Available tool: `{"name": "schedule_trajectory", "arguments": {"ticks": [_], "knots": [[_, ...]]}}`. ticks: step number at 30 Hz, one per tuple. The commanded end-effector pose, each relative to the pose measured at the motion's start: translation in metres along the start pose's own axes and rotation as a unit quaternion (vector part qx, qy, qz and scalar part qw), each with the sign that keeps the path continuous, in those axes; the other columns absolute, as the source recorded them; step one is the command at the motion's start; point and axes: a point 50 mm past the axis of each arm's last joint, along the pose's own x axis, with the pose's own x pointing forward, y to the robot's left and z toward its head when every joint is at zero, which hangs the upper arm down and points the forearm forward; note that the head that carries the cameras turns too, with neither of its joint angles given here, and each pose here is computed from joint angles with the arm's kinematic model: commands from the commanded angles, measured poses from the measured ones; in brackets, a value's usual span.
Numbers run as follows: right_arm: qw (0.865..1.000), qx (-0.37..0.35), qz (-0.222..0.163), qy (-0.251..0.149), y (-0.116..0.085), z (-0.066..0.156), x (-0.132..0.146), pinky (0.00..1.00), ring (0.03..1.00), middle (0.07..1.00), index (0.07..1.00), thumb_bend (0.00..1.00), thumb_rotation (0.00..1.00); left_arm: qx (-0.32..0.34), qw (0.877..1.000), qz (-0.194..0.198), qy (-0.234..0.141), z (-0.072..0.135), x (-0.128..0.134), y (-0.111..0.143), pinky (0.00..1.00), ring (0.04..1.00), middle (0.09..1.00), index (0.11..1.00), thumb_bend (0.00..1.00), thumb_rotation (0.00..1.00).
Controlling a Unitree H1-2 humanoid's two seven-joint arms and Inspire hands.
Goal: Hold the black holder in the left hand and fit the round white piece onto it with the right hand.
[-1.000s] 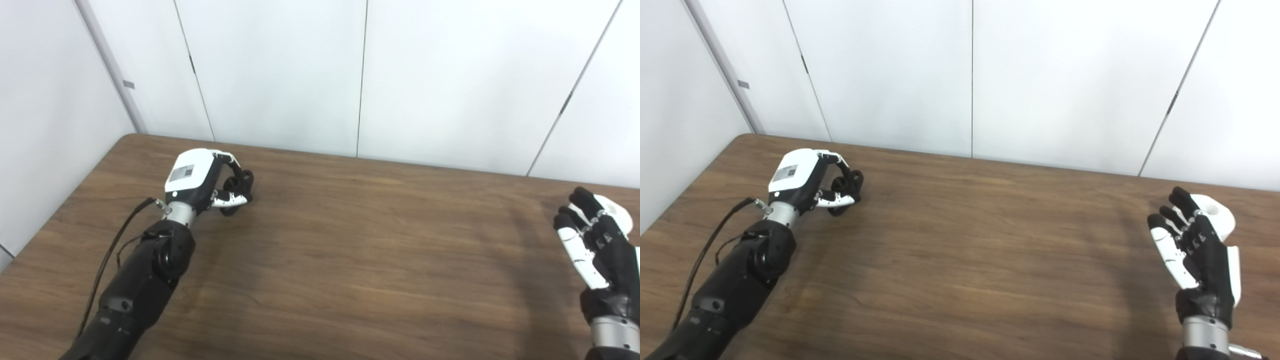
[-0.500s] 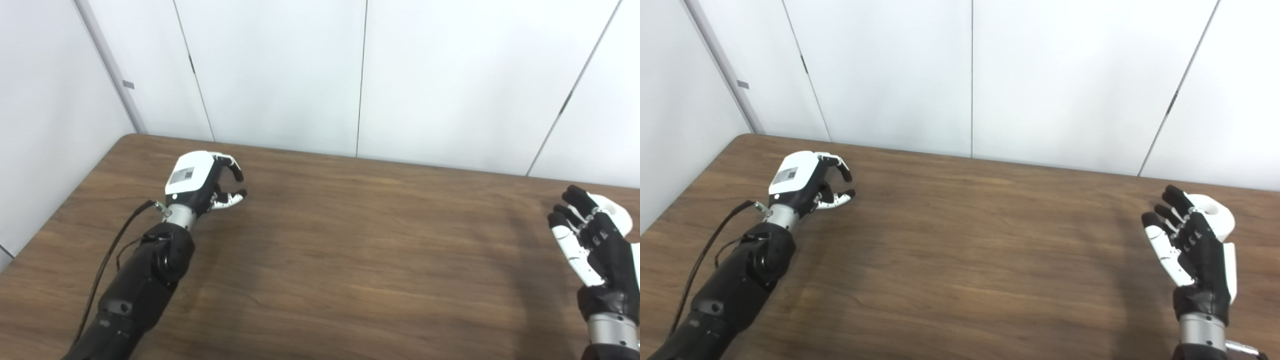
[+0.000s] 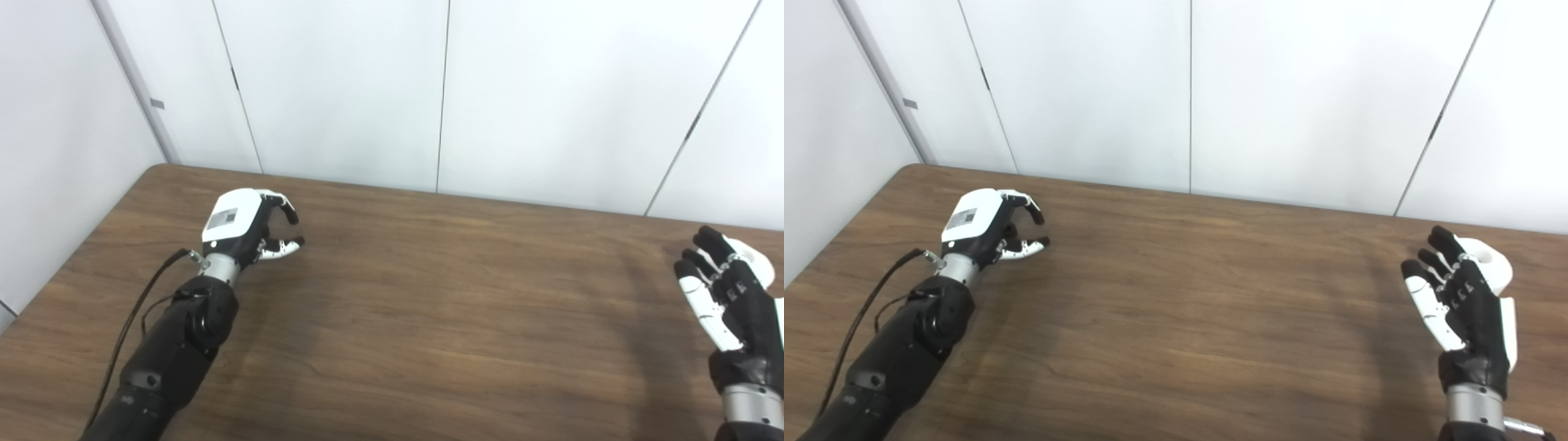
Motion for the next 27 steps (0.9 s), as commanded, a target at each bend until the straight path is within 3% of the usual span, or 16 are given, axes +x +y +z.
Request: {"name": "schedule_trajectory", "arguments": {"ticks": [1, 4, 7, 12, 18, 27], "knots": [[0.999, 0.002, -0.003, -0.041, -0.001, 0.014, 0.010, 0.75, 0.810, 0.842, 0.812, 0.47, 0.45, 0.021, 0.999, 0.026, -0.009, -0.001, 0.011, 0.026, 0.87, 0.895, 0.893, 0.831, 1.00, 0.41], [0.999, 0.004, -0.002, -0.039, 0.000, 0.011, 0.011, 0.74, 0.809, 0.838, 0.807, 0.49, 0.45, 0.019, 1.000, 0.015, -0.009, -0.005, 0.010, 0.028, 0.90, 0.920, 0.921, 0.935, 1.00, 0.48], [0.999, 0.000, 0.000, -0.039, 0.000, 0.010, 0.010, 0.73, 0.808, 0.838, 0.806, 0.49, 0.46, 0.025, 1.000, -0.002, -0.004, -0.009, 0.010, 0.030, 0.93, 0.941, 0.938, 0.978, 1.00, 0.50], [0.999, -0.013, 0.003, -0.037, -0.001, 0.006, 0.010, 0.73, 0.814, 0.838, 0.808, 0.50, 0.49, 0.016, 1.000, -0.016, 0.003, -0.015, 0.008, 0.032, 0.95, 0.954, 0.949, 0.990, 1.00, 0.47], [0.999, -0.011, 0.006, -0.034, -0.002, 0.002, 0.009, 0.73, 0.812, 0.843, 0.812, 0.44, 0.46, 0.015, 0.999, -0.025, 0.014, -0.021, 0.004, 0.033, 0.95, 0.963, 0.966, 1.000, 1.00, 0.43], [1.000, -0.009, 0.004, -0.027, -0.005, -0.004, 0.008, 0.71, 0.808, 0.836, 0.809, 0.44, 0.45, 0.011, 0.999, -0.032, 0.033, -0.032, -0.002, 0.031, 0.93, 0.953, 0.960, 0.986, 1.00, 0.39]]}}
